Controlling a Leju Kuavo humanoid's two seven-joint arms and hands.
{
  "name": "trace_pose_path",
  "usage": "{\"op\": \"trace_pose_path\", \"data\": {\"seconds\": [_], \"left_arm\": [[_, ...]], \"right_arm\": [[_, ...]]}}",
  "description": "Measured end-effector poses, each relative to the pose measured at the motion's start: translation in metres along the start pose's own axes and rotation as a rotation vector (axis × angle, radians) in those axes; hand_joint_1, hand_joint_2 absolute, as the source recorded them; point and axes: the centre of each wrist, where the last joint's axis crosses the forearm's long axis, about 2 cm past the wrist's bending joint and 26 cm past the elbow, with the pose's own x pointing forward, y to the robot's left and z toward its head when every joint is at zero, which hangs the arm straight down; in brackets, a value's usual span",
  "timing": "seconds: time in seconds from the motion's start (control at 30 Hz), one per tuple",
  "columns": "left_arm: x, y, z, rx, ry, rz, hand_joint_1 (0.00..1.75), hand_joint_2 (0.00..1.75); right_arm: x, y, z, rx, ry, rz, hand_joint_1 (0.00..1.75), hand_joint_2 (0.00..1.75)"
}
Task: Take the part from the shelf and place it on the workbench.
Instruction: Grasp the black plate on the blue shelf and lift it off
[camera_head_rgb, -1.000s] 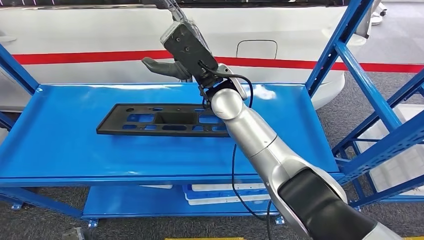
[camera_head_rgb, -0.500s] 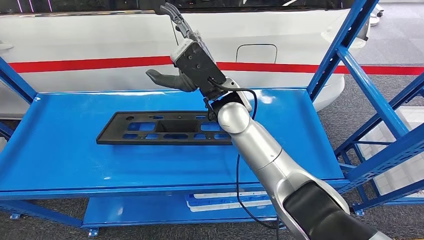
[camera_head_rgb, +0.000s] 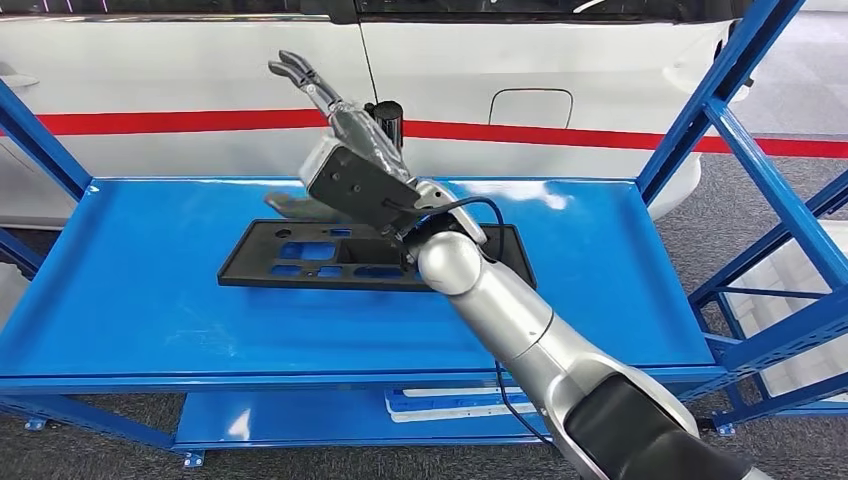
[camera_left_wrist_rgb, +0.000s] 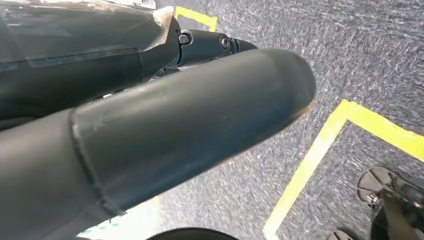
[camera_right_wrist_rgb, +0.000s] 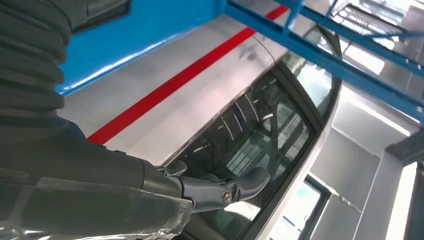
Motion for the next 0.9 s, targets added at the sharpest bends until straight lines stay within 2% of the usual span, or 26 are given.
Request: {"op": "trace_pose_path", "data": {"seconds": [0.27, 0.47, 0.63, 0.9], "left_arm": [[0.003, -0.002, 0.001, 0.029, -0.098, -0.054, 0.0, 0.0], [0.004, -0.001, 0.002, 0.036, -0.118, -0.067, 0.0, 0.0], [0.004, -0.001, 0.002, 0.033, -0.122, -0.072, 0.0, 0.0], [0.004, -0.001, 0.002, 0.035, -0.126, -0.08, 0.0, 0.0]], "right_arm": [[-0.01, 0.095, 0.04, 0.285, 0.001, 0.213, 0.0, 1.75], [-0.018, 0.139, 0.061, 0.465, 0.044, 0.321, 0.0, 1.75], [-0.027, 0.159, 0.074, 0.547, 0.082, 0.399, 0.0, 1.75], [-0.045, 0.163, 0.084, 0.52, 0.114, 0.587, 0.0, 1.75]]}}
